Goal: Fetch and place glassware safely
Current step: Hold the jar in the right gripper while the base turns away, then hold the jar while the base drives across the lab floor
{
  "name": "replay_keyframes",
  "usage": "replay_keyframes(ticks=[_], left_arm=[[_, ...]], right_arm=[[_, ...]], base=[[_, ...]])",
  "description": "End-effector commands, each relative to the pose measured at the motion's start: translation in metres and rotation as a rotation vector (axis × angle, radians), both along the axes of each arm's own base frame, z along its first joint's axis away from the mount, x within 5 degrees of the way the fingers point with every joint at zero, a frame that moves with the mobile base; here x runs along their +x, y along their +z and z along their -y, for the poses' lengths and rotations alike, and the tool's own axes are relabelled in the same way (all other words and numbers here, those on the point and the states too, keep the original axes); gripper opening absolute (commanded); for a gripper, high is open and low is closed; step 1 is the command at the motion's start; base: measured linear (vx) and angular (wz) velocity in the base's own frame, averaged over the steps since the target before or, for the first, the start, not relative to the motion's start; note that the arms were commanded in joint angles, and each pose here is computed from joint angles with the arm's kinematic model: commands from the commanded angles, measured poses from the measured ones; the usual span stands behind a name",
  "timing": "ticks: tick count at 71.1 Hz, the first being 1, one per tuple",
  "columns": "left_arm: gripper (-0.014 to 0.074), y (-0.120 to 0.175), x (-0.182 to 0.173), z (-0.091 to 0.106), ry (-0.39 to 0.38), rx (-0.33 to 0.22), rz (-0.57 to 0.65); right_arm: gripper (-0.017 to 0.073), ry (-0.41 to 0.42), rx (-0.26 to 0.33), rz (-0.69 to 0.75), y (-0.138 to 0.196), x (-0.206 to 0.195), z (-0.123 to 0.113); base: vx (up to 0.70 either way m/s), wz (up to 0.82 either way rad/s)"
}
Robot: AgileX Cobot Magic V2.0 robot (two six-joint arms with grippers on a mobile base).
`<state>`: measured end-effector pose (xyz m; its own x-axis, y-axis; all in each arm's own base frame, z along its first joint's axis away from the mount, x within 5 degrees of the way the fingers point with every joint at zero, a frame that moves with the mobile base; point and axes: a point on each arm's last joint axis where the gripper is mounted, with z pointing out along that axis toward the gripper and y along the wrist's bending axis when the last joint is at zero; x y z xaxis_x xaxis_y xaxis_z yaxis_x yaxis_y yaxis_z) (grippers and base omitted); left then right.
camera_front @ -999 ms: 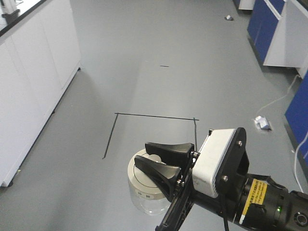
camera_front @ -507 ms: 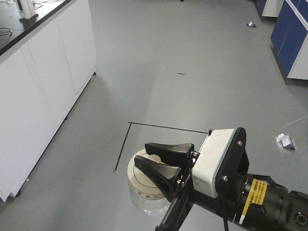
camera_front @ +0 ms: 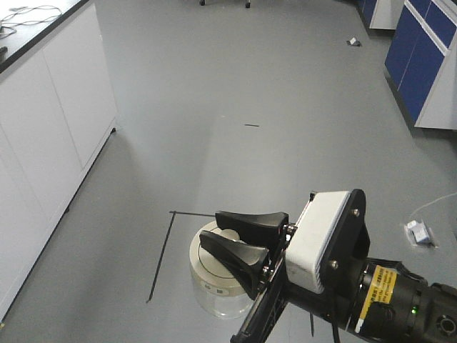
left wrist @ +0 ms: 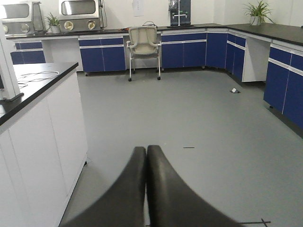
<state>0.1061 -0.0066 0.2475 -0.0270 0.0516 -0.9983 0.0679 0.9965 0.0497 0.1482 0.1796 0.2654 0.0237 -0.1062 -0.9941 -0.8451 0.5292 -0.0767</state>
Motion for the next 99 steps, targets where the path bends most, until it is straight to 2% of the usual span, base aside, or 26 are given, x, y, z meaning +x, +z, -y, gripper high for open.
replay_keyframes(ticks=[1, 62, 99], left_arm=[[-0.0007, 0.0152, 0.0008, 0.0005, -0.006, -0.021, 0.095], [-0.0007, 0.0152, 0.0008, 0.0005, -0.006, -0.021, 0.095], [-0.0007, 0.0152, 0.0008, 0.0005, -0.006, -0.021, 0.095]], right_arm=[[-0.0003, 0.026, 0.123, 0.081, 0.0229, -0.0024, -0.001], [-0.0003, 0.025, 0.122, 0.081, 0.0228, -0.0024, -0.001], [-0.0003, 0.025, 0.122, 0.081, 0.0228, -0.0024, -0.001]], base=[[0.36, -0.03], [0.41, 0.02], [0.44, -0.2]])
